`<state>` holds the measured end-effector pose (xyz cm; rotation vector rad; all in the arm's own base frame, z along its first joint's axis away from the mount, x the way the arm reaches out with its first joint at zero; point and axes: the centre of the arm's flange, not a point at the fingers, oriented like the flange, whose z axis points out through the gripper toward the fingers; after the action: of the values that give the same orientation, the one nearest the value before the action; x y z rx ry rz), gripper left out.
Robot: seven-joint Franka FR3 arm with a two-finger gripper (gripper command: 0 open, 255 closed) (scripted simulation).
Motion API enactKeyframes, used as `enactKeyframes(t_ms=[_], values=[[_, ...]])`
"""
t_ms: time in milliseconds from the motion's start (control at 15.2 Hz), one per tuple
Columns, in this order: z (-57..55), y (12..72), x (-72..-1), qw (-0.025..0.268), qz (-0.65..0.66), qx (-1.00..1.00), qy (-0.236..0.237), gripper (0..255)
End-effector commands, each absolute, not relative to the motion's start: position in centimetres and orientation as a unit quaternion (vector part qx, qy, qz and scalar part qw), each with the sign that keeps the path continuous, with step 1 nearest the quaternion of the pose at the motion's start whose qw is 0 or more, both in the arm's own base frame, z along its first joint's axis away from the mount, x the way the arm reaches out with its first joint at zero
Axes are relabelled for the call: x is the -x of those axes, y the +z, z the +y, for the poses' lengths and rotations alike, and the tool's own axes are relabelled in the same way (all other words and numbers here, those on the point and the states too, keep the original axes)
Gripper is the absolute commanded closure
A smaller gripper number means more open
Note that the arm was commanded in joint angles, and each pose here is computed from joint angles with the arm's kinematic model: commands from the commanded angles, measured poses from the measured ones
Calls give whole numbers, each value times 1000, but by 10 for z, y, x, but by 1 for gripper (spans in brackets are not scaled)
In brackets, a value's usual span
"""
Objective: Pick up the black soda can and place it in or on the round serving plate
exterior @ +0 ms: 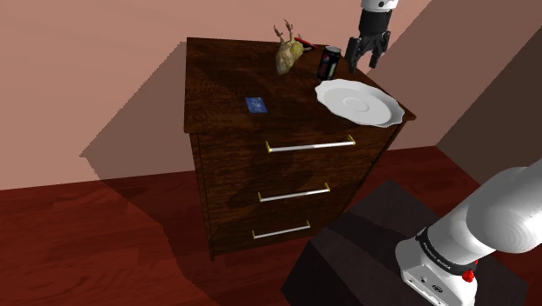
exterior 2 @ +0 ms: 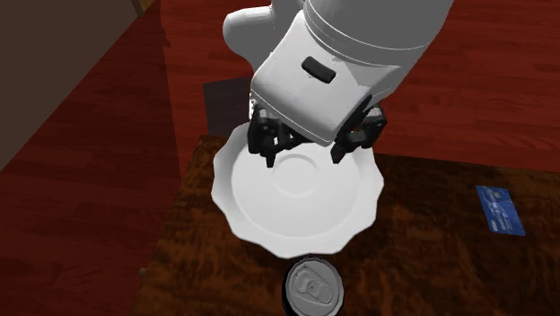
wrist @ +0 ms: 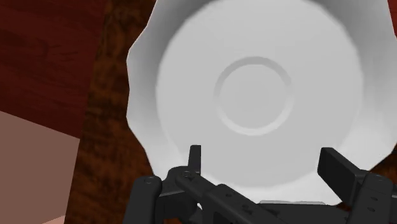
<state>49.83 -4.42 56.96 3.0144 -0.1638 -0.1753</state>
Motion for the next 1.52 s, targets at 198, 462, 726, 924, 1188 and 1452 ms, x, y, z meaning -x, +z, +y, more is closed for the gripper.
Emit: enactKeyframes(t_ms=[198, 462, 726, 924, 1188, 1452], values=[[-60, 581, -561, 56, -51, -996, -52, 0], [-71, 590, -610, 53, -49, -996, -47, 0], [-78, 590, -635, 51, -48, -997, -44, 0], [-80, 575, -633, 51, -48, -997, -44, 0], [-81, 556, -631, 51, -48, -997, -44, 0], [-81, 556, -632, 51, -48, -997, -44, 0]])
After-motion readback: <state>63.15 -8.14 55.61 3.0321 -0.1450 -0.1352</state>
